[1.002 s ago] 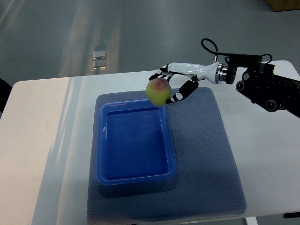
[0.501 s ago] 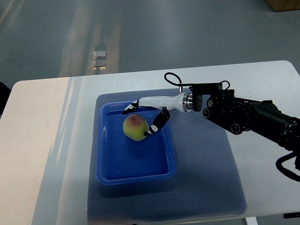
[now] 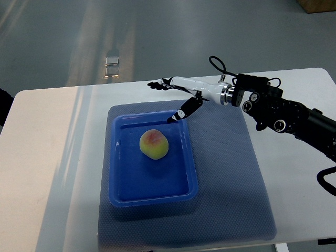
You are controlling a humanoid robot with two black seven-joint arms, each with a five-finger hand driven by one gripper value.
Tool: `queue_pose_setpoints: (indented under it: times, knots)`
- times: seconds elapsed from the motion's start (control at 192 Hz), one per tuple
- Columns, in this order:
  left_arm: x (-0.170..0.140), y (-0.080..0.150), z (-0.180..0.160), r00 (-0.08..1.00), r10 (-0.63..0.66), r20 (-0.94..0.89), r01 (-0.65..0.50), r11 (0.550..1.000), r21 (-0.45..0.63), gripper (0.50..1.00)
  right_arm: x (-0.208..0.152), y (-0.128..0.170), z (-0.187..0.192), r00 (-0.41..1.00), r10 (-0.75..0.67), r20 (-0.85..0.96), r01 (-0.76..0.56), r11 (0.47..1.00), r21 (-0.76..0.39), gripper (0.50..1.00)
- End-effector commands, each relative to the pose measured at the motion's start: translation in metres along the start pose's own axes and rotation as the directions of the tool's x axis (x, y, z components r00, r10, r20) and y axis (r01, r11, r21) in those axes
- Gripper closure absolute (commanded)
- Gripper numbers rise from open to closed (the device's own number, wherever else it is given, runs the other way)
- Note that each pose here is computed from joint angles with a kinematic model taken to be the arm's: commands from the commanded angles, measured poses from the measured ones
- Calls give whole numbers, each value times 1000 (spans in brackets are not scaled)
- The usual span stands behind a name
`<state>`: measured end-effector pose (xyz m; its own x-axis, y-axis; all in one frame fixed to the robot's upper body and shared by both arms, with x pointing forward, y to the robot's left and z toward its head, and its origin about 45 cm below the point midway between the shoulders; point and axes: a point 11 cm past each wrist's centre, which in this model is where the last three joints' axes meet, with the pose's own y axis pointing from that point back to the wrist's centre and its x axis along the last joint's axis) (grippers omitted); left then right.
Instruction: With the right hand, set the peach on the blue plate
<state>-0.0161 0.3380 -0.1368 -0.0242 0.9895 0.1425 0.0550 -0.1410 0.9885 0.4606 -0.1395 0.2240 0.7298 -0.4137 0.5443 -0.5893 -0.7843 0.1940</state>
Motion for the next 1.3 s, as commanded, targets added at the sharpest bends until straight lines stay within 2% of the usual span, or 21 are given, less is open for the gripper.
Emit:
queue_pose_setpoints:
  times: [0.0, 0.12, 0.25, 0.297, 0.35, 0.355, 0.407, 0.459, 0.464, 0.506, 0.668, 0.861, 1.294]
  knots:
    - [0, 0, 0, 1000, 1, 1, -1, 1000, 0, 500, 40, 24, 16, 975, 173, 142, -168, 985, -44, 568]
    - [0, 0, 0, 1000, 1, 3, -1, 1000, 0, 500, 77, 53, 39, 879, 381, 285, -362, 924, -119, 568]
    - [0, 0, 1, 1000, 1, 5, -1, 1000, -1, 500, 110, 95, 69, 684, 603, 410, -565, 794, -225, 568]
    - [0, 0, 1, 1000, 1, 5, -1, 1000, -1, 500, 111, 101, 78, 631, 637, 444, -589, 765, -261, 568]
    - [0, 0, 1, 1000, 1, 5, -1, 1000, -1, 500, 111, 101, 78, 630, 637, 444, -589, 765, -261, 568]
    - [0, 0, 2, 1000, 1, 5, -1, 1000, -3, 500, 105, 110, 93, 562, 677, 476, -604, 729, -323, 568]
    - [0, 0, 2, 1000, 1, 7, -1, 1000, -4, 500, 94, 121, 111, 493, 720, 488, -611, 686, -395, 568]
    - [0, 0, 2, 1000, 1, 7, -1, 1000, -4, 500, 94, 121, 111, 493, 721, 488, -611, 686, -395, 568]
    - [0, 0, 3, 1000, 1, 7, -1, 1000, -5, 500, 84, 126, 123, 451, 754, 478, -619, 650, -441, 568]
    - [1, 0, 3, 1000, 3, 7, -3, 1000, -5, 500, 77, 127, 129, 434, 768, 471, -618, 634, -465, 568]
    - [0, 0, 5, 1000, 1, 7, -1, 1000, -9, 500, 44, 127, 148, 364, 771, 522, -586, 625, -515, 568]
    - [0, 0, 6, 1000, 1, 7, -1, 1000, -10, 500, 38, 122, 148, 287, 764, 578, -586, 617, -525, 568]
    - [0, 1, 7, 1000, 1, 6, -1, 1000, -12, 500, 39, 113, 141, 310, 747, 588, -588, 637, -498, 566]
